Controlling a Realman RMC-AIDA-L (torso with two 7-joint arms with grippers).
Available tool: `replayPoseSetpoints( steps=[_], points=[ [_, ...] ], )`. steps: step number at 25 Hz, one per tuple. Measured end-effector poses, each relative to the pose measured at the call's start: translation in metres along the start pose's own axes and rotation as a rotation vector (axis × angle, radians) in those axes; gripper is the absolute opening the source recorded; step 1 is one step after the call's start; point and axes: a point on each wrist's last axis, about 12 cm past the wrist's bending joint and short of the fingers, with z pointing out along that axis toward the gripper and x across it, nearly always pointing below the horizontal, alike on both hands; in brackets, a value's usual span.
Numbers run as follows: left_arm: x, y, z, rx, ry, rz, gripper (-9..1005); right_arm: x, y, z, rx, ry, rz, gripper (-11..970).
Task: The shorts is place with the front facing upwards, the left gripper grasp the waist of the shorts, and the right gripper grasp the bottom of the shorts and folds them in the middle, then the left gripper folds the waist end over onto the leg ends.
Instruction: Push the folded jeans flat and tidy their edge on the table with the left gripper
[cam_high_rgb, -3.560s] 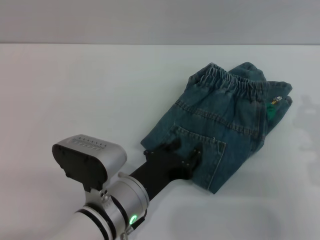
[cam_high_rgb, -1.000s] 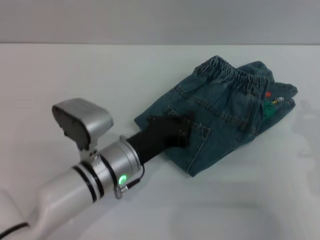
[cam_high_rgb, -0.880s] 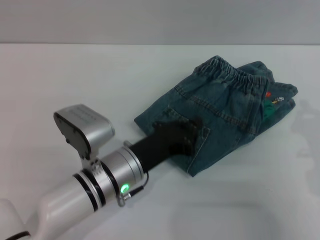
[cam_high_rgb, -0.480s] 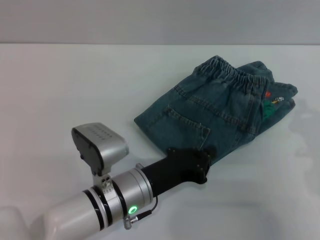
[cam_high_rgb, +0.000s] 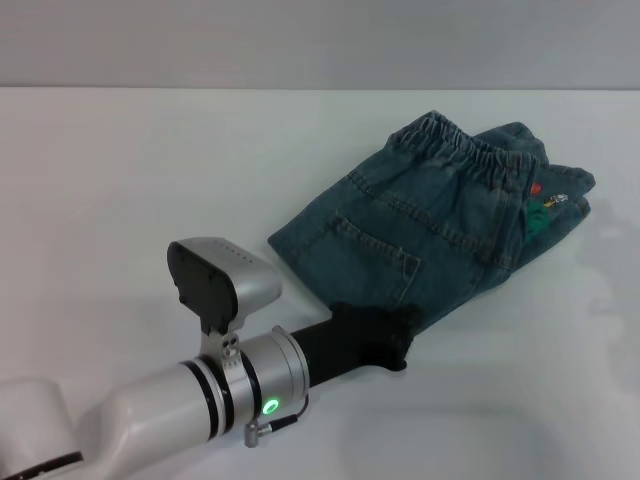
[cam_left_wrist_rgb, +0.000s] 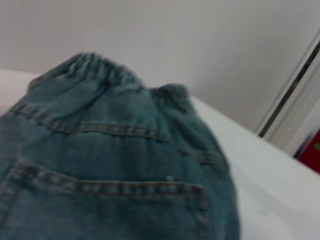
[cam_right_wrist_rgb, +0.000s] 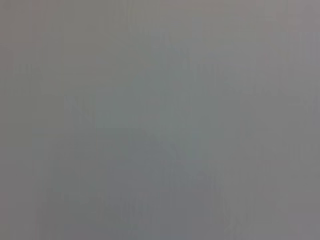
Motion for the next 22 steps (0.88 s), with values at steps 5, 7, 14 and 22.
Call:
replayPoseSetpoints(
  steps=[5, 7, 14, 22],
  points=[
    [-0.003, 0.010, 0.000, -0.031, 0.018, 0.010, 35, -0.001, 0.000, 0.000, 0.000, -0.003, 0.001, -1],
    [-0.004, 0.015, 0.000, -0.045, 0.024, 0.024, 36, -0.001, 0.001, 0.001, -0.001, -0.005, 0.002, -1],
    [-0.010, 0.028, 0.001, -0.079, 0.037, 0.052, 40, -0.005, 0.002, -0.002, 0.002, -0.011, 0.011, -1],
    [-0.026, 0.040, 0.004, -0.109, 0.015, 0.082, 44, -0.006, 0.005, -0.006, -0.002, -0.009, 0.020, -1]
  ],
)
